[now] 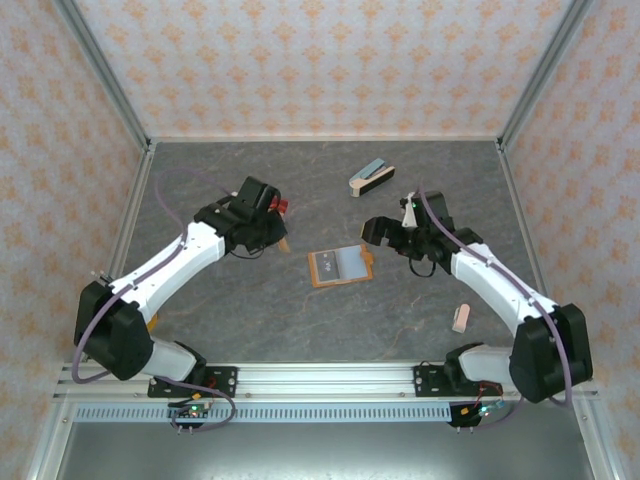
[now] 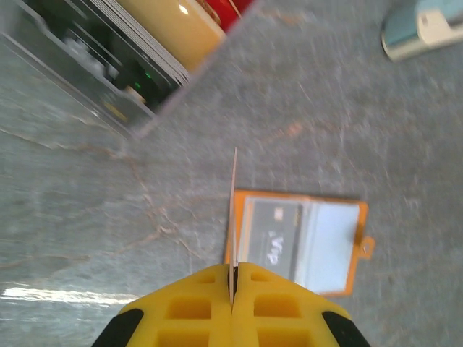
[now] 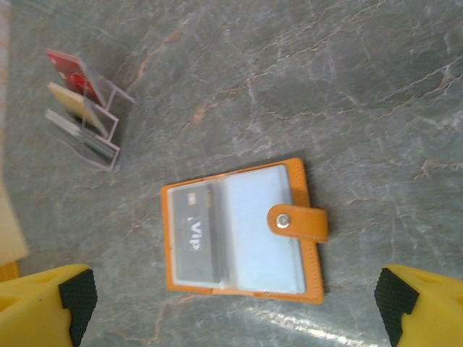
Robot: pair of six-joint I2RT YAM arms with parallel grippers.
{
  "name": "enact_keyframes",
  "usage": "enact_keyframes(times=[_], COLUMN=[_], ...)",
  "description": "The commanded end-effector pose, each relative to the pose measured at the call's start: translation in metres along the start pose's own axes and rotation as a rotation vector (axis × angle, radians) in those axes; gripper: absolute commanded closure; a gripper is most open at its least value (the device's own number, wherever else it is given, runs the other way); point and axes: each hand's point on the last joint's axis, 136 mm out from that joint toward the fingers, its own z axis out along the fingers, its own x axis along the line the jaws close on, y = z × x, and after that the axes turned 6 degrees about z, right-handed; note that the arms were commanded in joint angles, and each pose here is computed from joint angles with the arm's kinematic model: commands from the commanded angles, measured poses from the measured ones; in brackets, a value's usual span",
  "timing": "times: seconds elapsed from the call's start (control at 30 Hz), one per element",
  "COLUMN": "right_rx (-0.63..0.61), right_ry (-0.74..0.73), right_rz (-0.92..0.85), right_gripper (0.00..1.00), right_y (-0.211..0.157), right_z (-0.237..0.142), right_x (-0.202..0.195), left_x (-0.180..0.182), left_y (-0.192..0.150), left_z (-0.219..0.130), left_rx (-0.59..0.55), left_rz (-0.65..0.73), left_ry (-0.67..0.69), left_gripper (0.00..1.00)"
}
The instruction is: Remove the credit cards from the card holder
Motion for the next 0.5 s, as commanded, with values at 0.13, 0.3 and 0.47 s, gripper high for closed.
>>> enact_keyframes(times=[0.13,0.3,0.47], right_rx=[-0.107,-0.132,-0.128], right_ry=[-0.038,-0.063,-0.066], right_rz=[-0.071,-0.067,-0.061], right_gripper=[0.00,0.00,0.00], right_y=[0.022,0.020,0.016], right_z=[0.005,0.003,0.004], right_x=[-0.006,-0.016,-0.019], left_x=[0.037,0.036,0.032], left_y=[0.052,0.074,0.085], left_z=[-0.011,0.008,0.030], left_rx=[-0.237,-0.235,-0.220], left_rz=[-0.277,-0.399,-0.492], left_ry=[0.269,0.287,0.285], left_gripper=[1.00,1.00,1.00])
